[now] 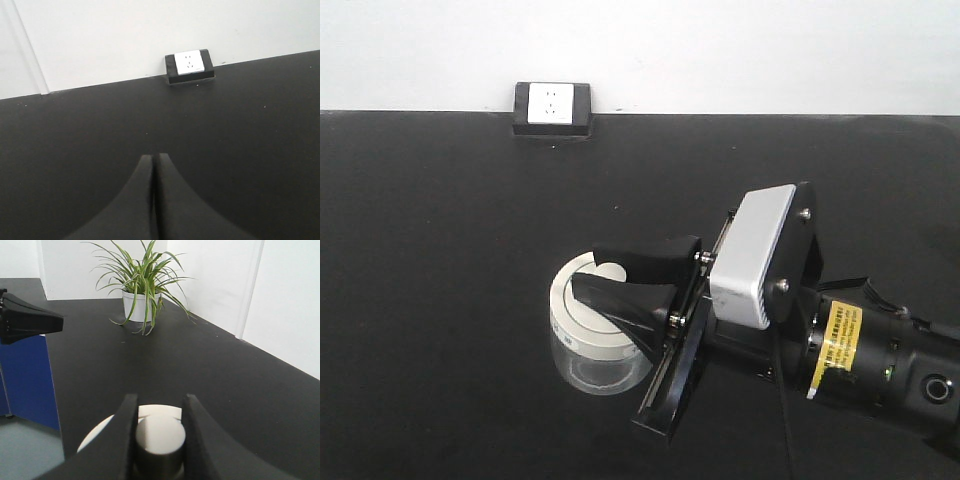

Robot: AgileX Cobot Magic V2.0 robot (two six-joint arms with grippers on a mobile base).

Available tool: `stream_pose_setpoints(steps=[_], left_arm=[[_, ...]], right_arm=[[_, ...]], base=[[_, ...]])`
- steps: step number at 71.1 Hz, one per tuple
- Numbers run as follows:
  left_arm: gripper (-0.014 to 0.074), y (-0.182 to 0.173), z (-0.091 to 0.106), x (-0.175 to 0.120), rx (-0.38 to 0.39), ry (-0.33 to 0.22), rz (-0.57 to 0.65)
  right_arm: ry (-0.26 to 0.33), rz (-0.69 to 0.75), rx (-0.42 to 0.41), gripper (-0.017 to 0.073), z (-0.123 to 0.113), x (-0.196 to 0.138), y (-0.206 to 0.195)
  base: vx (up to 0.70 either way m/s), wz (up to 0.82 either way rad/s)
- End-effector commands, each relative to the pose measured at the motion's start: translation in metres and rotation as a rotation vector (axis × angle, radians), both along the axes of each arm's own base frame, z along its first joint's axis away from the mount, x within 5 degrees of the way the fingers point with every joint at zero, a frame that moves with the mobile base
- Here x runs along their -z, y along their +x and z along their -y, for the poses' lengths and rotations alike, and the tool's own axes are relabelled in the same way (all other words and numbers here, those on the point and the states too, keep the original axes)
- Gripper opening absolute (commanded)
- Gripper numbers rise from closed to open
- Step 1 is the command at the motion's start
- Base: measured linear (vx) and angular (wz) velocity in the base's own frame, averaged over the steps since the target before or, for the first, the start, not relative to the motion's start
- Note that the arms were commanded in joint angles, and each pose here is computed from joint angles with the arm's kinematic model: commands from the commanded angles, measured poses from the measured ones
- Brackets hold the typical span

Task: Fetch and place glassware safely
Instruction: 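Lower the held jar onto the black benchtop with the right gripper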

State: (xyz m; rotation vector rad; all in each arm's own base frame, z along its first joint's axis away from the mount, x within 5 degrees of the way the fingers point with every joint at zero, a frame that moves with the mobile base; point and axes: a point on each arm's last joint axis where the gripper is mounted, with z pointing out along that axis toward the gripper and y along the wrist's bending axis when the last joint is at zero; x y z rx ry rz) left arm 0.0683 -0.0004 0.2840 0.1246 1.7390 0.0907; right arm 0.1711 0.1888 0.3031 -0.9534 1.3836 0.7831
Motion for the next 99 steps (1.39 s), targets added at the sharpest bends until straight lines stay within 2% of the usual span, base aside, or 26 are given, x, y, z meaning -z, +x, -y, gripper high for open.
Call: stream_pose_setpoints(steps=[1, 16, 25, 39, 49, 60, 71, 81, 99], left_arm=[[-0.0007, 0.001, 0.001, -0.014, 0.008, -0.007, 0.085], [-0.0007, 0.001, 0.001, -0.014, 0.008, -0.007, 0.085], [-0.0007, 0.001, 0.001, -0.014, 0.008, -0.007, 0.085], [-0.0007, 0.001, 0.001, -0.014, 0.008, -0.007, 0.085], [-0.0007, 0.001, 0.001, -0.014, 0.008, -0.007, 0.085], [-0.0007, 0.001, 0.001, -0.014, 0.008, -0.007, 0.085], [-0.0007, 0.001, 0.001, -0.014, 0.008, -0.007, 0.085], [-0.0007, 0.001, 0.001, -0.014, 0.008, -0.007, 0.085], [-0.0007, 0.001, 0.001, -0.014, 0.008, -0.007, 0.085]], right_arm=[[0.111, 0.050, -0.035, -0.0003, 0.000, -0.023, -0.004], [0.119, 0.040, -0.029, -0.0003, 0.001, -0.023, -0.003], [0.143, -0.014, 0.033, -0.0003, 0.003, -0.022, 0.002], [0.112, -0.005, 0.110, -0.0001, 0.011, -0.015, 0.020], [0.112, -0.028, 0.182, -0.0001, 0.024, -0.004, 0.044], [0.126, -0.020, 0.212, -0.0001, 0.040, 0.009, 0.067], [0.128, -0.013, 0.214, -0.0001, 0.057, 0.025, 0.093], [0.090, -0.001, 0.208, -0.0001, 0.069, 0.037, 0.122], [0.041, 0.074, 0.182, -0.0001, 0.071, 0.049, 0.171]], base=[[0.00, 0.00], [0.00, 0.00], [0.00, 0.00], [0.00, 0.00], [0.00, 0.00], [0.00, 0.00], [0.00, 0.00], [0.00, 0.00], [0.00, 0.00]])
